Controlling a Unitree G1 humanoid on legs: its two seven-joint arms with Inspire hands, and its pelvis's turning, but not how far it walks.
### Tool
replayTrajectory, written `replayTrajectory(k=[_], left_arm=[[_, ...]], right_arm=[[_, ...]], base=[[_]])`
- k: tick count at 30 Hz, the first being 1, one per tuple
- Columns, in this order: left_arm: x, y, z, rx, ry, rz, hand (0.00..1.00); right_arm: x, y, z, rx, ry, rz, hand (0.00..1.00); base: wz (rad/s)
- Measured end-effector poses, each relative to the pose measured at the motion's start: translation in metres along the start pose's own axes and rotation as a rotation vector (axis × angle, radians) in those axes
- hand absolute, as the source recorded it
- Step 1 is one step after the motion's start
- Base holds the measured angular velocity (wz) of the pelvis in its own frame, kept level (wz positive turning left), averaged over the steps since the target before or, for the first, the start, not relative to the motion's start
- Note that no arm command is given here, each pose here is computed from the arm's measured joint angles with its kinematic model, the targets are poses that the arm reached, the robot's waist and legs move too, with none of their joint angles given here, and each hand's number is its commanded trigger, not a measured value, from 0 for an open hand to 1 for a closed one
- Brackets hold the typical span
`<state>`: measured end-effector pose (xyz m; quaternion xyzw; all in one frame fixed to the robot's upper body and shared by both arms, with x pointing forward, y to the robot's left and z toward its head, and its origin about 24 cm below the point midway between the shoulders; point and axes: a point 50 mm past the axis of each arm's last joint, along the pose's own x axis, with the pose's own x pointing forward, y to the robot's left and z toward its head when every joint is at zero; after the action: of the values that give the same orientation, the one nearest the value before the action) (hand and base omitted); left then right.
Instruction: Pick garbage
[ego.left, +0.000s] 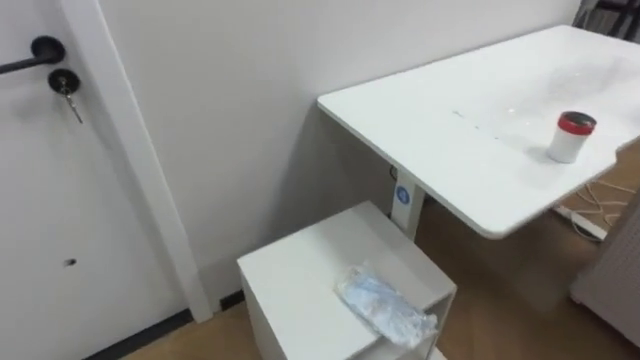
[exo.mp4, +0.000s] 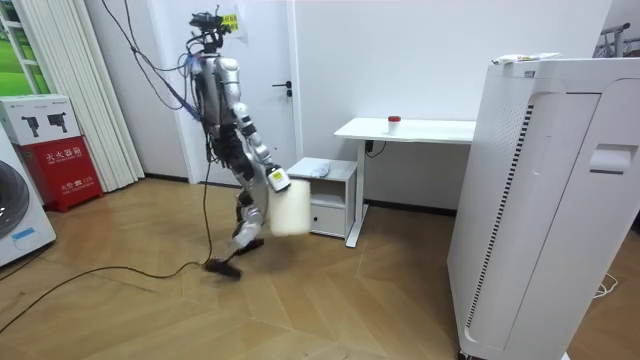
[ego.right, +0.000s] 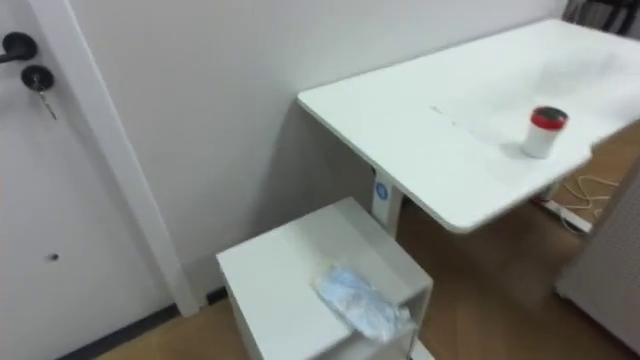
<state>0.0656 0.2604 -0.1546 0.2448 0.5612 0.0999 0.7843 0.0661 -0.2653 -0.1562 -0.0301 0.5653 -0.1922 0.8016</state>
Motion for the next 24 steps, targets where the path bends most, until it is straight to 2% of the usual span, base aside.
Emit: replayTrajectory(k=[2, 6, 11, 24], left_arm=[[0.002, 0.001, 0.02, -0.019, -0.076, 0.014, 0.0], [-0.001, -0.002, 0.042, -0.047, -0.177, 0.037, 0.0], [-0.004, 0.007, 0.068, -0.086, -0.306, 0.125, 0.0], [-0.022, 0.035, 0.142, -0.186, -0.62, 0.331, 0.0]], right_arm=[[0.0, 0.007, 0.005, 0.008, -0.034, 0.021, 1.0], [-0.001, 0.009, 0.002, -0.002, -0.045, 0.026, 1.0], [-0.001, 0.021, 0.013, -0.098, -0.106, 0.105, 1.0], [0.001, 0.019, 0.023, -0.103, -0.142, 0.107, 1.0]], base=[[0.5], [0.5], [-0.12], [-0.07]])
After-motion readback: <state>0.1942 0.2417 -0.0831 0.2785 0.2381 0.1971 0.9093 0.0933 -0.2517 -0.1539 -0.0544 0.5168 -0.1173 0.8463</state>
